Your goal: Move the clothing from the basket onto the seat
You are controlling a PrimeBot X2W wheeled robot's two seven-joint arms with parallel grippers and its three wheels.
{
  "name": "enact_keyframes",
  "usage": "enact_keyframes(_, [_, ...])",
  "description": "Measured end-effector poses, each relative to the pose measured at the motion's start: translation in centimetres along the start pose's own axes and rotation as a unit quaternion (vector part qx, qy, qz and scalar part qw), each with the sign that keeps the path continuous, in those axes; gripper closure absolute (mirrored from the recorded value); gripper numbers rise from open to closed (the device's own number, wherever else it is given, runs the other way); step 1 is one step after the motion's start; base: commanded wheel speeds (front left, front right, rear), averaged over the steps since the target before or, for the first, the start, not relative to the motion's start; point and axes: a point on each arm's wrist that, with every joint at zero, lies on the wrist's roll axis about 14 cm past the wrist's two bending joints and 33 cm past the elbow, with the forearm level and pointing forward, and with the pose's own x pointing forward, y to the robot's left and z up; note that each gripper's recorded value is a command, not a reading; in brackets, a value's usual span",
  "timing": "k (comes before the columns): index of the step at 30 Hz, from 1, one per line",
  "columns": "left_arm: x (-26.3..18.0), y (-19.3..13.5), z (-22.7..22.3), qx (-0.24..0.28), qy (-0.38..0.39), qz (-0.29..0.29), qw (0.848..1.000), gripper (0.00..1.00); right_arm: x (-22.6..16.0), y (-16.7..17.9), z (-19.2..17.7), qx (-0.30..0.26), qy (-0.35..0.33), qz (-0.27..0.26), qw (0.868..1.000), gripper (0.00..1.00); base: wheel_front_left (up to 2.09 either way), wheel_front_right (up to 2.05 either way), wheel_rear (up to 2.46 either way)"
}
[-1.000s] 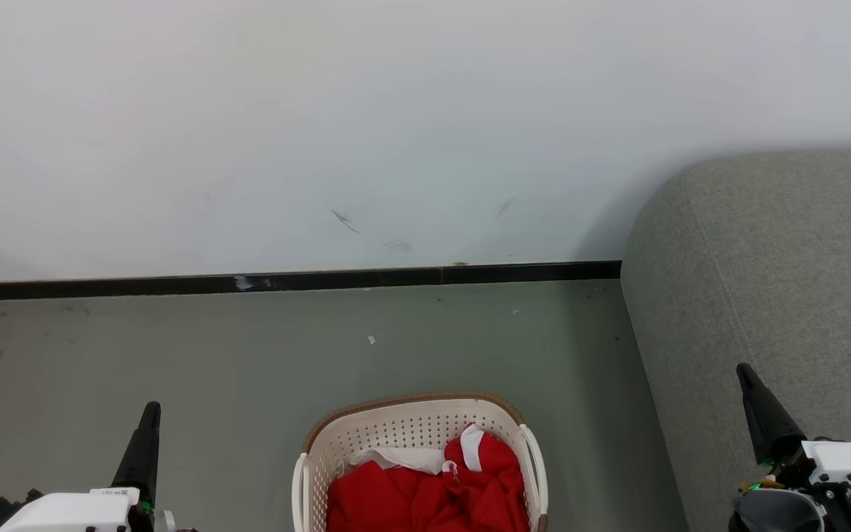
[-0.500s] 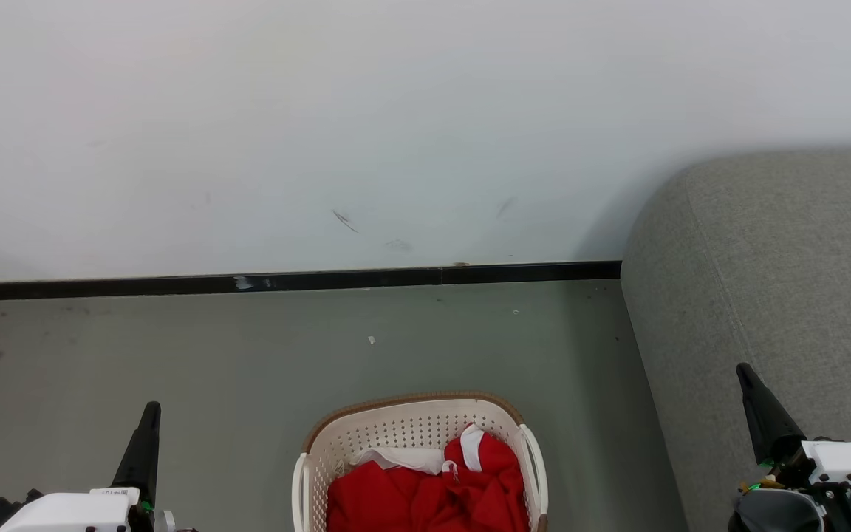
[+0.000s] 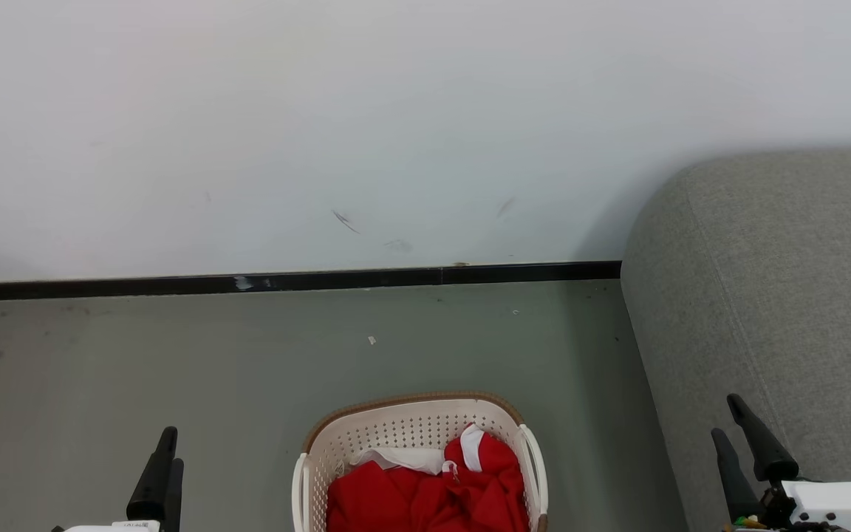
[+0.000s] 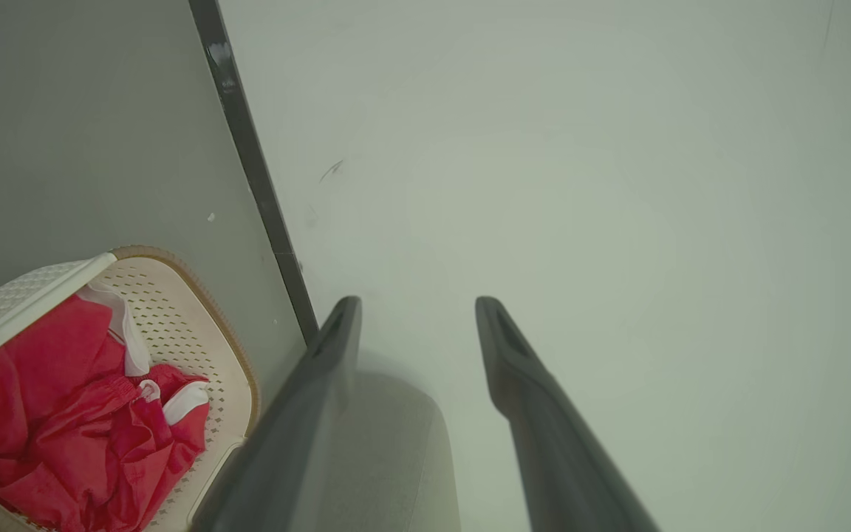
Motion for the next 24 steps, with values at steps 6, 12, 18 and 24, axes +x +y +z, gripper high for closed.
enact_keyframes(6, [0.0, -0.3, 0.1, 0.0, -0.005, -0.004, 1.0, 0.0, 0.1, 0.5, 0.1, 0.001, -0.002, 0.008, 1.0, 0.0, 0.0, 0.0, 0.0])
enact_keyframes(12, [0.1, -0.7, 0.0, 0.001, -0.006, -0.011, 1.0, 0.0, 0.2, 1.3, 0.0, 0.002, -0.004, 0.02, 1.0, 0.0, 0.0, 0.0, 0.0])
enact_keyframes(18, [0.2, -1.3, 0.0, 0.002, -0.011, -0.019, 1.0, 0.0, 0.3, 2.0, -0.2, 0.001, -0.002, 0.032, 0.999, 0.0, 0.0, 0.0, 0.0])
enact_keyframes(24, [0.4, -1.8, -0.1, 0.01, -0.016, -0.028, 0.999, 0.0, 0.5, 2.8, -0.3, -0.008, -0.003, 0.044, 0.999, 0.0, 0.0, 0.0, 0.0])
